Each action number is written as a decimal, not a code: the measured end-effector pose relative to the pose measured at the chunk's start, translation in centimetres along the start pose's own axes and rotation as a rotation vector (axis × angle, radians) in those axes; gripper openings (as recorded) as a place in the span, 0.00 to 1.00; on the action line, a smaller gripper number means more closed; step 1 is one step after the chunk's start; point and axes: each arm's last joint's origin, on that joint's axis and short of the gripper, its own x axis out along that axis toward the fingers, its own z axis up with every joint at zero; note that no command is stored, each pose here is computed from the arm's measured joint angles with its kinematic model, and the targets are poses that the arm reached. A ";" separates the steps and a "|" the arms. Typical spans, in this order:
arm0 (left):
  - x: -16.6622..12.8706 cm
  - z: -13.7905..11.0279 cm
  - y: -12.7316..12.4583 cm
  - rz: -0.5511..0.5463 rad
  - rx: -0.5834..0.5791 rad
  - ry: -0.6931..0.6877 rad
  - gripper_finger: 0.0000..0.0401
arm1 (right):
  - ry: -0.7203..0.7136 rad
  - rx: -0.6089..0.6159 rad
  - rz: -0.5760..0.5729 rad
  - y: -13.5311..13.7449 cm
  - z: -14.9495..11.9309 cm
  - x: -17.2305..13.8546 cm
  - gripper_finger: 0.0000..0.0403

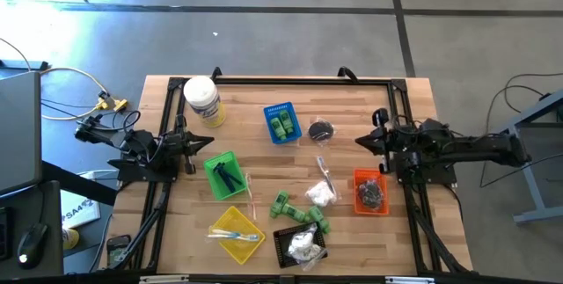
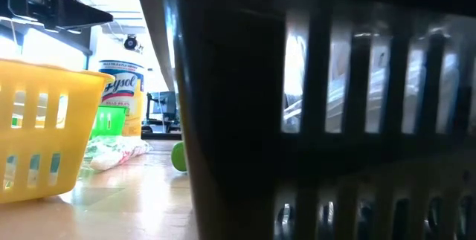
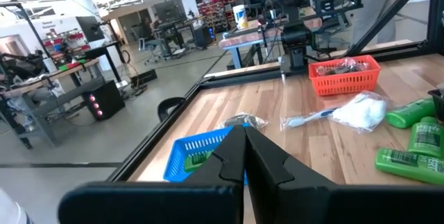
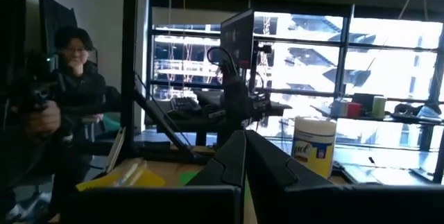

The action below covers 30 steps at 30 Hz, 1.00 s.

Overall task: Pick & Place Travel size toiletries
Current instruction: Put the hair brush into the orange bin

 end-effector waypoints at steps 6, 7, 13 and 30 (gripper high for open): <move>0.0 0.0 0.0 0.000 0.000 0.000 0.00 | 0.036 0.064 -0.022 -0.4 -1.2 -0.3 0.01; 0.0 0.0 0.0 0.000 0.000 0.000 0.00 | 0.040 0.079 -0.022 -0.5 -1.4 -0.3 0.01; 0.0 0.0 0.0 0.000 -0.003 0.001 0.00 | 0.056 0.125 -0.017 -1.3 -2.0 -0.6 0.01; 0.0 0.2 0.1 0.007 -0.028 -0.019 0.00 | 0.079 0.133 -0.127 -2.3 -4.9 -1.8 0.01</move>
